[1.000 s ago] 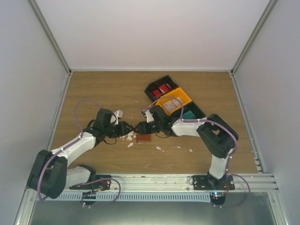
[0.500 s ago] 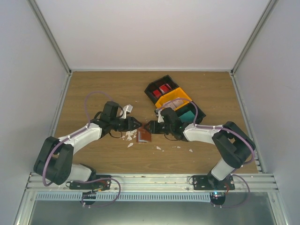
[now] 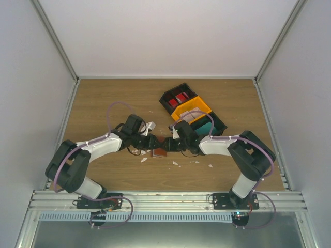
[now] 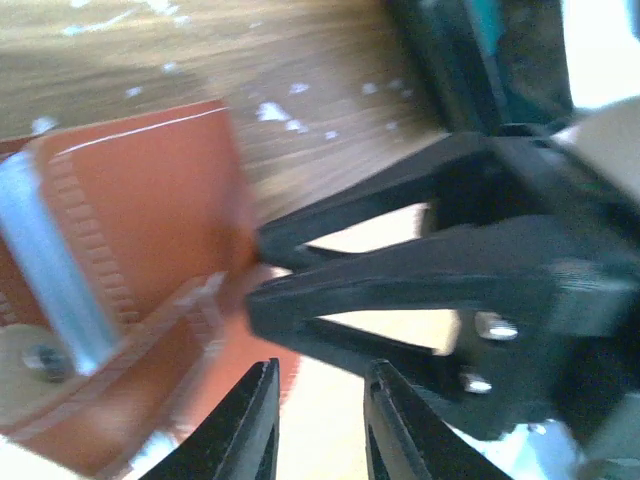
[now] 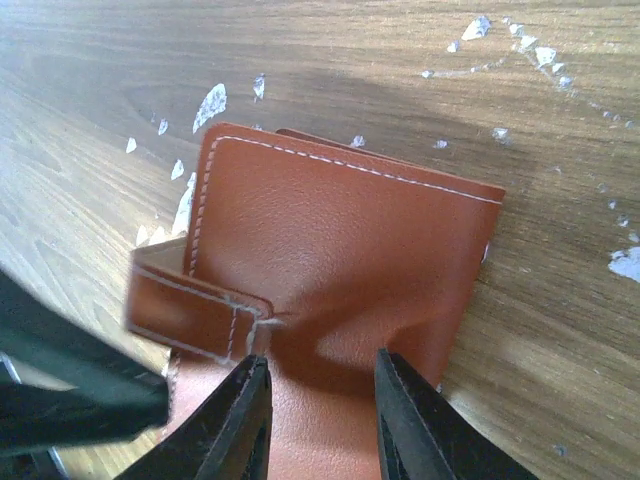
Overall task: Put the credit cards into the card holder
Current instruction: Pick up the card holder from the center of the board, then place the card holder at the center of the board, then close the card holder at the center of the board.
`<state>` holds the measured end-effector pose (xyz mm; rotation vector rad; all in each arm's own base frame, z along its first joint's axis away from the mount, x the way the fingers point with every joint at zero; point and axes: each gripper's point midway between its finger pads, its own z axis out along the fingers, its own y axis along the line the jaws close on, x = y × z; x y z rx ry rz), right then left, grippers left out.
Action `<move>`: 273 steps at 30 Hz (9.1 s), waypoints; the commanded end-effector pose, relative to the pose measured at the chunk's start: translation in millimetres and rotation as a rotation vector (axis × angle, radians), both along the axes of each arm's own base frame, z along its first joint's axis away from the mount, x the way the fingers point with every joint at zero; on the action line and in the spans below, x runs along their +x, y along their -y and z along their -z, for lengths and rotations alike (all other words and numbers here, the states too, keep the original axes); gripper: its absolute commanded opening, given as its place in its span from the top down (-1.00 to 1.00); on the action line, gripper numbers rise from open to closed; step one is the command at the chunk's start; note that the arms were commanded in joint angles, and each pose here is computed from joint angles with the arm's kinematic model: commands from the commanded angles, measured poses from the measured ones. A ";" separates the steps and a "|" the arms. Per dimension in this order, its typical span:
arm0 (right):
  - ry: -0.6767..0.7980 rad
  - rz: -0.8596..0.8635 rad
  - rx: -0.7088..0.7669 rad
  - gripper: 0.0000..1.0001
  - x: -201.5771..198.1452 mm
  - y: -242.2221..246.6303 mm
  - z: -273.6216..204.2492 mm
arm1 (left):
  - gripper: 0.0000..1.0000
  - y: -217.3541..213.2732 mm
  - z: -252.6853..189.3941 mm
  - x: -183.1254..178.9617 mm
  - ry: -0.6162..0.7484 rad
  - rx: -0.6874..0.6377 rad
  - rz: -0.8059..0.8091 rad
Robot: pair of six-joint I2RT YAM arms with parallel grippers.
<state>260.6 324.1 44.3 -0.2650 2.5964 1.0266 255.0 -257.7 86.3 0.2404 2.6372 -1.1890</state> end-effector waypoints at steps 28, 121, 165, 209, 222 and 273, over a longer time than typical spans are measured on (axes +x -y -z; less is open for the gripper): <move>-0.032 -0.046 0.239 0.41 -1.2 -32.3 -0.8 | 0.61 -53.2 86.0 -12.7 -0.117 0.342 -0.117; 0.064 0.029 -0.288 0.86 -26.7 13.5 -2.0 | 0.04 -20.3 53.8 0.4 -0.187 0.063 -0.080; 0.377 0.180 -0.428 0.42 15.9 18.5 13.3 | 0.63 -65.6 112.9 -16.5 -0.199 0.442 -0.145; -0.032 0.288 -0.437 -0.13 21.7 38.6 -7.7 | 0.19 -30.3 82.6 -16.2 -0.163 0.236 -0.037; -0.107 0.310 -0.488 0.22 7.3 49.1 -2.2 | 0.07 -31.6 81.7 -14.4 -0.152 0.242 -0.049; 0.147 0.034 -0.268 0.99 11.7 14.6 -37.0 | 0.22 -47.3 81.5 0.4 -0.111 0.345 -0.108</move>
